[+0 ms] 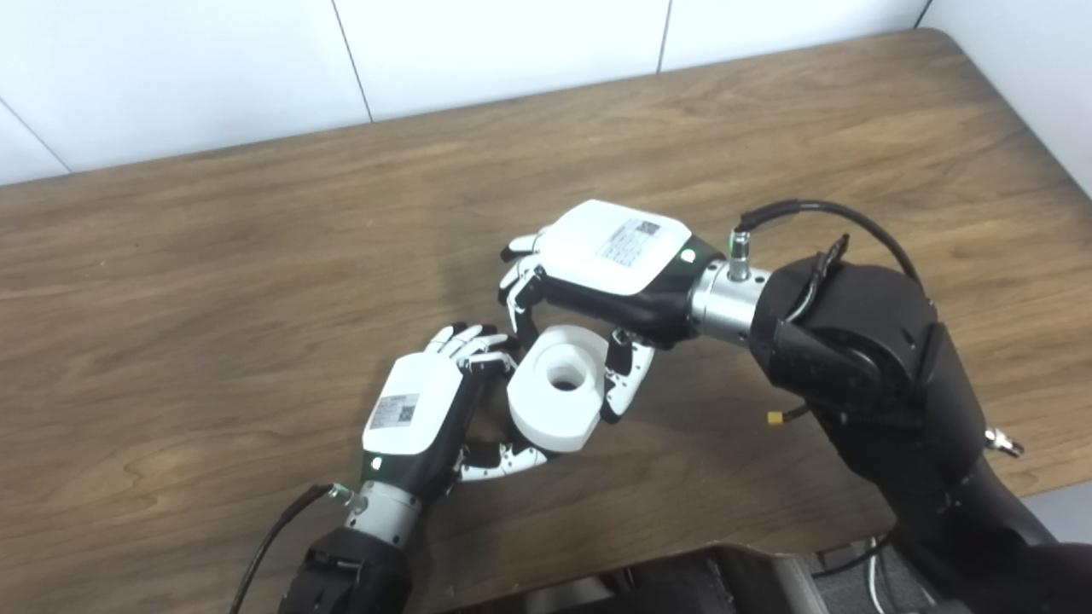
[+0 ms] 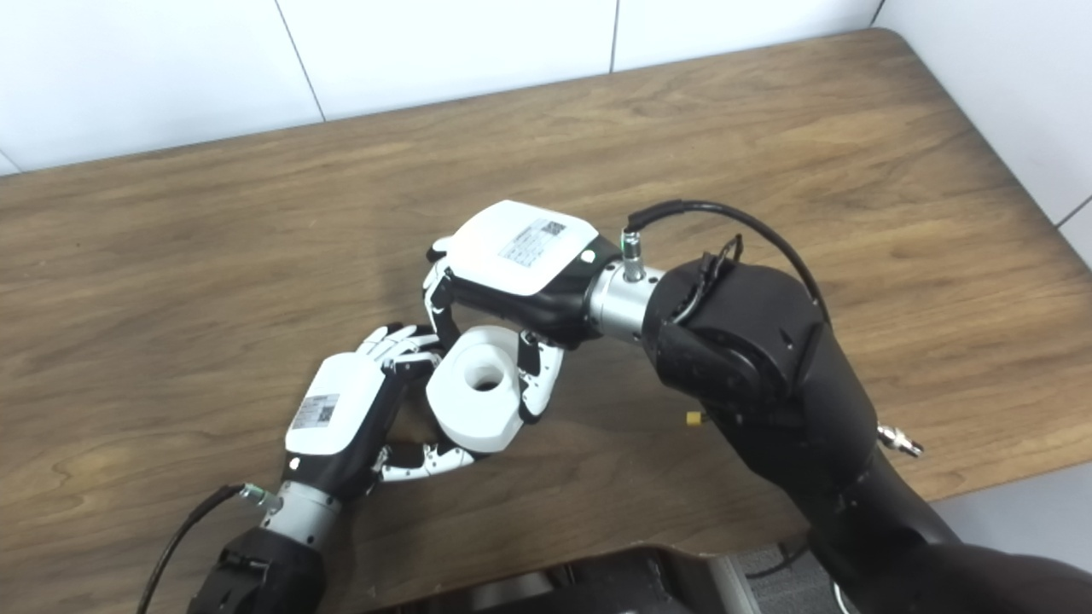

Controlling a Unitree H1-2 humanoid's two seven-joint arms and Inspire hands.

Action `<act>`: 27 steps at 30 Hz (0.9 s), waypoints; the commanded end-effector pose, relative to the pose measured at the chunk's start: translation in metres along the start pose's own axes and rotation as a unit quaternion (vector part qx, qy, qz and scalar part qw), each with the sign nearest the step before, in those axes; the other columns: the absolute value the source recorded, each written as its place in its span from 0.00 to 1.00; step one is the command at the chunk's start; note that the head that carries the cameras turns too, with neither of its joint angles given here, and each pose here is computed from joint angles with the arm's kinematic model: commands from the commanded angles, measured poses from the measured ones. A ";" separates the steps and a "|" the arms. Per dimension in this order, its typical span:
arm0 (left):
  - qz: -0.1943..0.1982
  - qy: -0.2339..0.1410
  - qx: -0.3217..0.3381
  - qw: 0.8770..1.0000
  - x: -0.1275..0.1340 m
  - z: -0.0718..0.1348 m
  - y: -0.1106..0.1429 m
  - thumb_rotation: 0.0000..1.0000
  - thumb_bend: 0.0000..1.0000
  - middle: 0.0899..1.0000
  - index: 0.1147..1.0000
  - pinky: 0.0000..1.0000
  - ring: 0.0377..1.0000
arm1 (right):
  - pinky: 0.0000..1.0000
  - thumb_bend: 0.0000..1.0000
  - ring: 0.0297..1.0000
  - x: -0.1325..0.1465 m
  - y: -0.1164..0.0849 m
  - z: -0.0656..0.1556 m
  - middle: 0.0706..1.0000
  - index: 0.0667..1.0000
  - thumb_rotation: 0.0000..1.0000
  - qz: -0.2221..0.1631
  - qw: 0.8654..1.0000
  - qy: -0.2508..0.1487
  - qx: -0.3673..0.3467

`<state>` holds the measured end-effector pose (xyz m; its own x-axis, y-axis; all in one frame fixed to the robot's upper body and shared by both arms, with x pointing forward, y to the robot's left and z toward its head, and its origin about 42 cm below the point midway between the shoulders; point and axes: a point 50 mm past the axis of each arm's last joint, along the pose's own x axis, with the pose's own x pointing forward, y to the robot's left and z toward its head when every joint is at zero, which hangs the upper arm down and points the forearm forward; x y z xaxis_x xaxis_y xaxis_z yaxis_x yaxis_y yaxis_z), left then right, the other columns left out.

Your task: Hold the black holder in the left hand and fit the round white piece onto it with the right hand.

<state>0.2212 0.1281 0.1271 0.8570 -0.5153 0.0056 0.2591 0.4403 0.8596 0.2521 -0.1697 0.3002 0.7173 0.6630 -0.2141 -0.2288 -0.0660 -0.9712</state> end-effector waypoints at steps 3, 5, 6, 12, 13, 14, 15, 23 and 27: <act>-0.032 0.010 0.004 0.999 -0.001 -0.003 -0.008 0.05 0.52 0.78 0.42 0.92 0.86 | 0.88 0.52 0.90 -0.002 -0.003 0.003 0.78 0.45 0.13 -0.013 1.000 -0.005 -0.013; -0.032 0.010 0.004 0.999 -0.001 -0.003 -0.008 0.05 0.52 0.78 0.42 0.92 0.86 | 0.88 0.52 0.90 -0.002 -0.003 0.003 0.78 0.45 0.13 -0.013 1.000 -0.004 -0.015; -0.031 0.009 0.004 0.999 -0.001 -0.003 -0.008 0.05 0.52 0.78 0.42 0.93 0.86 | 0.88 0.52 0.90 -0.002 -0.003 0.002 0.78 0.45 0.13 -0.012 1.000 -0.003 -0.017; -0.032 0.010 0.002 0.999 -0.001 -0.003 -0.008 0.05 0.52 0.78 0.42 0.93 0.86 | 0.87 0.53 0.91 -0.002 -0.005 0.001 0.79 0.45 0.14 -0.010 1.000 -0.002 -0.024; -0.031 0.010 0.002 0.999 -0.001 -0.003 -0.008 0.05 0.52 0.78 0.42 0.93 0.86 | 0.87 0.53 0.91 -0.002 -0.006 0.001 0.80 0.46 0.15 -0.010 1.000 -0.002 -0.023; -0.031 0.010 0.002 0.999 -0.001 -0.003 -0.008 0.05 0.52 0.78 0.42 0.93 0.86 | 0.87 0.75 0.91 -0.002 -0.006 0.001 0.80 0.51 0.17 -0.009 1.000 -0.001 -0.022; -0.031 0.010 0.002 0.999 -0.001 -0.003 -0.008 0.05 0.52 0.78 0.42 0.93 0.86 | 0.88 0.87 0.91 -0.002 -0.006 0.001 0.80 0.55 0.18 -0.008 1.000 0.000 -0.022; -0.032 0.010 0.004 0.999 0.000 -0.003 -0.008 0.05 0.52 0.78 0.42 0.93 0.86 | 0.90 1.00 0.94 -0.003 -0.011 0.000 0.85 0.66 0.26 0.001 1.000 0.008 -0.030; -0.029 0.011 0.002 1.000 0.000 -0.003 -0.008 0.05 0.52 0.77 0.42 0.92 0.86 | 0.91 1.00 0.95 -0.004 -0.013 0.000 0.88 0.70 0.28 -0.001 1.000 0.009 -0.029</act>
<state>0.2214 0.1276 0.1273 0.8568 -0.5156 0.0061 0.2594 0.4413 0.8591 0.2521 -0.1717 0.2982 0.7165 0.6412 -0.2747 -0.2615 -0.1182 -0.9579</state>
